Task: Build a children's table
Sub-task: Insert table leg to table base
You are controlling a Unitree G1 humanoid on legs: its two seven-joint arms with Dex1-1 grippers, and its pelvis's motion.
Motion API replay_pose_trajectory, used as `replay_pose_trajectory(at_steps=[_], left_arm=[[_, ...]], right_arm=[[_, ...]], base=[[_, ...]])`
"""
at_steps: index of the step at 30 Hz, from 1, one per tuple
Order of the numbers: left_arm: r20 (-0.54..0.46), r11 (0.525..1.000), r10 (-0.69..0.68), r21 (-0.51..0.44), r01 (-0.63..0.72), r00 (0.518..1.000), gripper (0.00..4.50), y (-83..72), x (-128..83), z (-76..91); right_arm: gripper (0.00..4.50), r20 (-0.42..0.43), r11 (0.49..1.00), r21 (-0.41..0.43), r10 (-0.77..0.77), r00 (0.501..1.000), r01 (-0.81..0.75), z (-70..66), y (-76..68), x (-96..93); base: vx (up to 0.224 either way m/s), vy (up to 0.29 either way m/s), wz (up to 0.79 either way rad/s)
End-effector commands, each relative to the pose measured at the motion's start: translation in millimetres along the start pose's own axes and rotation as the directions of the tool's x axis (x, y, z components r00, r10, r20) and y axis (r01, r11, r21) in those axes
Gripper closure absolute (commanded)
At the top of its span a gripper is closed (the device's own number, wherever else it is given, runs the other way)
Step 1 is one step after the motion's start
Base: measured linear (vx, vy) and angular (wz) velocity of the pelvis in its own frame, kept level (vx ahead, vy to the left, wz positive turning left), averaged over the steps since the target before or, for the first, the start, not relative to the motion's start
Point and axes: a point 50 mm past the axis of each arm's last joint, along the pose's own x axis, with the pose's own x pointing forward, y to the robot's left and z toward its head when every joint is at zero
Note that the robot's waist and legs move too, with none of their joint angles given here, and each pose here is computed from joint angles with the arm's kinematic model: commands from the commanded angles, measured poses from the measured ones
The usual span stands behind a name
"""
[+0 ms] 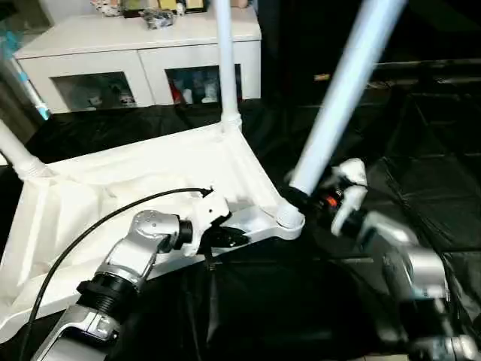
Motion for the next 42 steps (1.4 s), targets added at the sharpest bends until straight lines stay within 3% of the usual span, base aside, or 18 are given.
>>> replay_pose_trajectory(at_steps=[1, 12, 22, 32, 40, 42], left_arm=[[0.052, 1.0, 0.016, 0.005, -0.016, 0.999, 4.5, 3.5, 0, 6.5], [0.029, 1.0, -0.002, 0.026, 0.001, 1.0, 4.5, 3.2, 0, 5.5], [-0.008, 0.994, -0.063, 0.086, 0.063, 0.998, 4.5, 2.0, -2, 8.6], [-0.053, 0.962, -0.23, 0.142, 0.235, 0.972, 4.5, -5.9, -8, 16.7], [-0.033, 0.975, -0.164, 0.149, 0.167, 0.986, 4.5, 3.8, -12, 24.6], [-0.016, 0.984, -0.115, 0.133, 0.116, 0.993, 4.5, 7.6, -12, 27.9]], right_arm=[[2.62, -0.131, 1.0, -0.002, -0.019, 0.991, 0.019, -25.9, 1.7, -6.3], [2.62, -0.204, 0.983, -0.169, 0.033, 0.978, -0.069, -19.5, 14.2, 5.8], [2.62, -0.335, 0.954, -0.168, 0.183, 0.924, -0.25, -26.0, 11.5, -0.6], [2.62, -0.365, 0.907, -0.145, 0.323, 0.873, -0.396, -24.4, 10.7, -5.4], [2.62, -0.344, 0.918, -0.161, 0.292, 0.893, -0.362, -24.1, 7.3, -0.9], [2.62, -0.347, 0.94, -0.208, 0.187, 0.919, -0.27, -26.6, 0.6, 3.6]], base=[[0.0, 0.0, 0.0], [0.0, 0.0, 0.0], [0.0, 0.0, 0.0], [0.0, 0.0, 0.0], [0.0, 0.0, 0.0], [0.0, 0.0, 0.0]])
